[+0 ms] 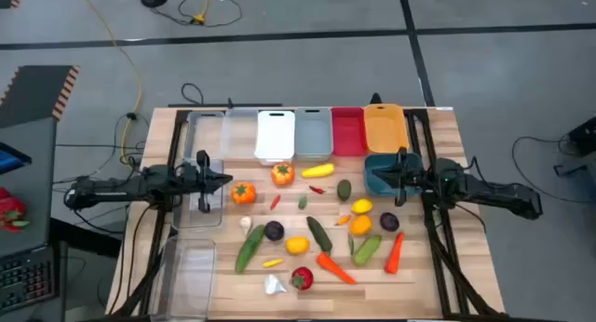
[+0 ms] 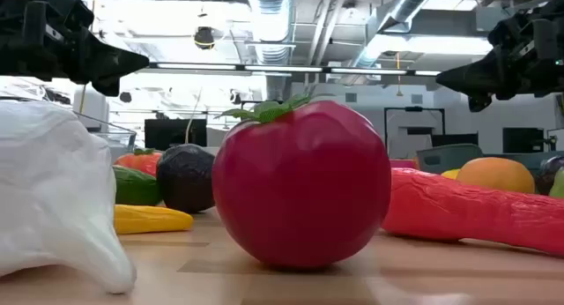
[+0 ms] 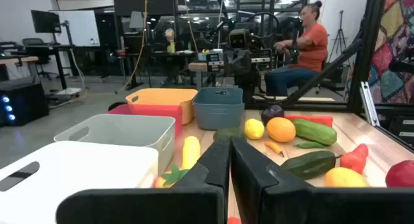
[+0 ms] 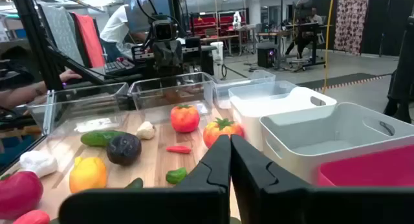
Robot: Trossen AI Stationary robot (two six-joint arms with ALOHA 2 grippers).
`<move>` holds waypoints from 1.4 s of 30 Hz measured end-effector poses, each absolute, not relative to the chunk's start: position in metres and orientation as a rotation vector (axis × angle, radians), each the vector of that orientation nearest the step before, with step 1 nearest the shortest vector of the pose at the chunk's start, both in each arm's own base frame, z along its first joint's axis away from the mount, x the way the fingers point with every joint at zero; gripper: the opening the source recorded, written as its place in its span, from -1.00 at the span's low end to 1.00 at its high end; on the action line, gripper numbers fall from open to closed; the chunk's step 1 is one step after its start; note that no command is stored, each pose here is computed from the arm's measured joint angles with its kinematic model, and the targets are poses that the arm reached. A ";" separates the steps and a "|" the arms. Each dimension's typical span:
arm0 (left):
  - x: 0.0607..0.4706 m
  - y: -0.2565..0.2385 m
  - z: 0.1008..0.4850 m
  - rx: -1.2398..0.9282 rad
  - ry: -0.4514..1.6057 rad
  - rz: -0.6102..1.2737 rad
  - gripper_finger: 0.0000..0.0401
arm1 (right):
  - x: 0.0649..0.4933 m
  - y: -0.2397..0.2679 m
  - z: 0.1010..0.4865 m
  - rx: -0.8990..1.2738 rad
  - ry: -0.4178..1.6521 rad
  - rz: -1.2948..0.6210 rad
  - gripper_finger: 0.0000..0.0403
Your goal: Sort produce into baskets
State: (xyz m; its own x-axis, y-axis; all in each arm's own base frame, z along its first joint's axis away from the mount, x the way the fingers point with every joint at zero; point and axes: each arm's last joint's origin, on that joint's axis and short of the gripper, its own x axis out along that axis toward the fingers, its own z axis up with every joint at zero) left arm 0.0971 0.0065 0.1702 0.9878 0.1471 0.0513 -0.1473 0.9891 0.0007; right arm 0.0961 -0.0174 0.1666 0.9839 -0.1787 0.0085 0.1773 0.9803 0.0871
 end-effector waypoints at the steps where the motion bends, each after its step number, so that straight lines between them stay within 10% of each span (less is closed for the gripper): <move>1: 0.097 0.007 0.170 0.005 -0.051 0.148 -0.99 | 0.096 -0.017 0.167 0.086 -0.016 -0.180 -0.82; 42: 0.097 0.007 0.170 0.004 -0.051 0.148 -0.99 | 0.096 -0.017 0.167 -0.032 -0.006 -0.180 -0.82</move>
State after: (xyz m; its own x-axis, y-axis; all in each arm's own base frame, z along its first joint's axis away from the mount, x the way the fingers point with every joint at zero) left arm 0.0971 0.0065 0.1701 0.9878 0.1474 0.0507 -0.1476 0.9890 0.0005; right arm 0.0961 -0.0174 0.1666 0.9838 -0.1792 0.0084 0.1794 0.9833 -0.0312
